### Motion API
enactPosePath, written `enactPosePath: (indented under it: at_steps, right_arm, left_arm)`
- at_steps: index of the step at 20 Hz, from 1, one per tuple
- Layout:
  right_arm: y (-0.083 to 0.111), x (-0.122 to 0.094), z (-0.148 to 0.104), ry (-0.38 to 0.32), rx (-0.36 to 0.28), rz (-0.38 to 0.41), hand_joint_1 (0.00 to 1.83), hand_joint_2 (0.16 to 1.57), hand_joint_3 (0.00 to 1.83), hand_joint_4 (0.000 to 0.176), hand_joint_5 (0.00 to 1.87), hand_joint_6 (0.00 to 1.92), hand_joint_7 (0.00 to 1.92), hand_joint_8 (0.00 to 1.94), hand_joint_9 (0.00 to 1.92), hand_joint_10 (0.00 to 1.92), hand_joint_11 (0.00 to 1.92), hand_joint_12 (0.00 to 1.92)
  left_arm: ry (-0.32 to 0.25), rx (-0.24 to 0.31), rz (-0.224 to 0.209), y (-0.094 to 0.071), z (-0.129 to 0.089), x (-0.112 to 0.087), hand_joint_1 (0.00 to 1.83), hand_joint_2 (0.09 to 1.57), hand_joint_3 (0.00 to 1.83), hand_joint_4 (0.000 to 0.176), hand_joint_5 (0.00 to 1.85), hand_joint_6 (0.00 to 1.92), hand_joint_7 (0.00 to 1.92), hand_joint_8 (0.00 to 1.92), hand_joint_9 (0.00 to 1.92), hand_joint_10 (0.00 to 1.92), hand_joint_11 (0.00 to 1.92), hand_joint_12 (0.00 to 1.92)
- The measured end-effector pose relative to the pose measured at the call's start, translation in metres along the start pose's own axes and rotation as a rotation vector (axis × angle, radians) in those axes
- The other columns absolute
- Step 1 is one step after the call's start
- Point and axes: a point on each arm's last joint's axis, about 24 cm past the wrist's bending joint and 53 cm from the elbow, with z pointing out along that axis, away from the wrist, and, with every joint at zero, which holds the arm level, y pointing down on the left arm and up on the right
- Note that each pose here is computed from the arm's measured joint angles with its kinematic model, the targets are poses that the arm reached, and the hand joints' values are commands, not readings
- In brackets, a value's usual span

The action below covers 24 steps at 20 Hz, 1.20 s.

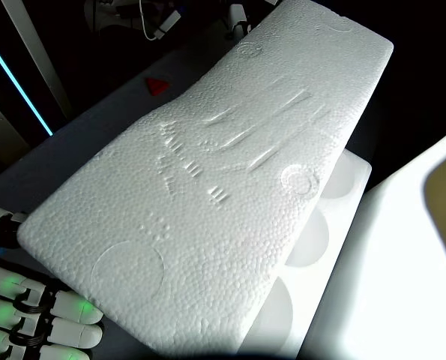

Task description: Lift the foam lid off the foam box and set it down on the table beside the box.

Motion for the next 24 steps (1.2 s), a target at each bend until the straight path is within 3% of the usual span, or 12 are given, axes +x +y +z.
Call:
enactPosePath:
  at_steps: [3, 7, 9, 12, 15, 19, 20, 22, 24]
  right_arm:
    - [0.003, -0.001, -0.006, 0.005, -0.001, -0.006, 0.6, 1.29, 0.0, 0.0, 0.0, 0.0, 0.0, 0.0, 0.0, 0.0, 0.0, 0.0]
    - [0.008, 0.001, -0.017, 0.016, -0.008, -0.013, 0.65, 1.35, 0.02, 0.0, 0.0, 0.0, 0.0, 0.0, 0.0, 0.0, 0.0, 0.0]
    - [0.009, 0.002, -0.02, 0.02, -0.01, -0.015, 0.64, 1.35, 0.01, 0.0, 0.0, 0.0, 0.0, 0.0, 0.0, 0.0, 0.0, 0.0]
    - [0.01, 0.005, -0.027, 0.027, -0.004, -0.011, 0.65, 1.34, 0.01, 0.0, 0.0, 0.0, 0.0, 0.0, 0.0, 0.0, 0.0, 0.0]
    - [0.01, 0.007, -0.036, 0.046, 0.009, -0.018, 0.66, 1.34, 0.0, 0.0, 0.0, 0.0, 0.0, 0.0, 0.0, 0.0, 0.0, 0.0]
    - [0.013, 0.007, -0.047, 0.054, 0.005, -0.028, 0.67, 1.34, 0.0, 0.0, 0.0, 0.0, 0.0, 0.0, 0.0, 0.0, 0.0, 0.0]
    - [0.013, 0.007, -0.05, 0.058, 0.009, -0.028, 0.66, 1.33, 0.0, 0.0, 0.0, 0.0, 0.0, 0.0, 0.0, 0.0, 0.0, 0.0]
    - [0.013, 0.009, -0.054, 0.059, 0.015, -0.023, 0.63, 1.34, 0.0, 0.0, 0.0, 0.0, 0.0, 0.0, 0.0, 0.0, 0.0, 0.0]
    - [0.013, 0.011, -0.057, 0.07, 0.02, -0.022, 0.63, 1.33, 0.0, 0.0, 0.0, 0.0, 0.0, 0.0, 0.0, 0.0, 0.0, 0.0]
  left_arm:
    - [0.02, -0.014, 0.006, 0.0, -0.008, 0.005, 0.74, 1.18, 0.0, 0.084, 0.0, 0.0, 0.0, 0.0, 0.0, 0.0, 0.0, 0.0]
    - [0.031, -0.012, 0.025, -0.007, -0.016, 0.006, 0.72, 1.19, 0.0, 0.082, 0.0, 0.0, 0.0, 0.0, 0.0, 0.0, 0.0, 0.0]
    - [0.03, -0.009, 0.026, -0.008, -0.018, 0.006, 0.7, 1.18, 0.0, 0.07, 0.0, 0.0, 0.0, 0.0, 0.0, 0.0, 0.0, 0.0]
    - [0.047, -0.034, 0.024, -0.003, -0.025, 0.012, 0.72, 1.18, 0.0, 0.076, 0.0, 0.0, 0.0, 0.0, 0.0, 0.0, 0.0, 0.0]
    - [0.066, -0.049, 0.031, -0.003, -0.032, 0.014, 0.69, 1.17, 0.0, 0.05, 0.0, 0.0, 0.0, 0.0, 0.0, 0.0, 0.0, 0.0]
    - [0.083, -0.057, 0.024, -0.004, -0.044, 0.02, 0.65, 1.19, 0.0, 0.057, 0.0, 0.0, 0.0, 0.0, 0.0, 0.0, 0.0, 0.0]
    - [0.087, -0.06, 0.022, -0.004, -0.046, 0.022, 0.65, 1.19, 0.0, 0.066, 0.0, 0.0, 0.0, 0.0, 0.0, 0.0, 0.0, 0.0]
    - [0.093, -0.07, 0.018, -0.003, -0.051, 0.024, 0.64, 1.18, 0.0, 0.053, 0.0, 0.0, 0.0, 0.0, 0.0, 0.0, 0.0, 0.0]
    - [0.102, -0.085, 0.013, -0.001, -0.057, 0.028, 0.65, 1.17, 0.0, 0.057, 0.0, 0.0, 0.0, 0.0, 0.0, 0.0, 0.0, 0.0]
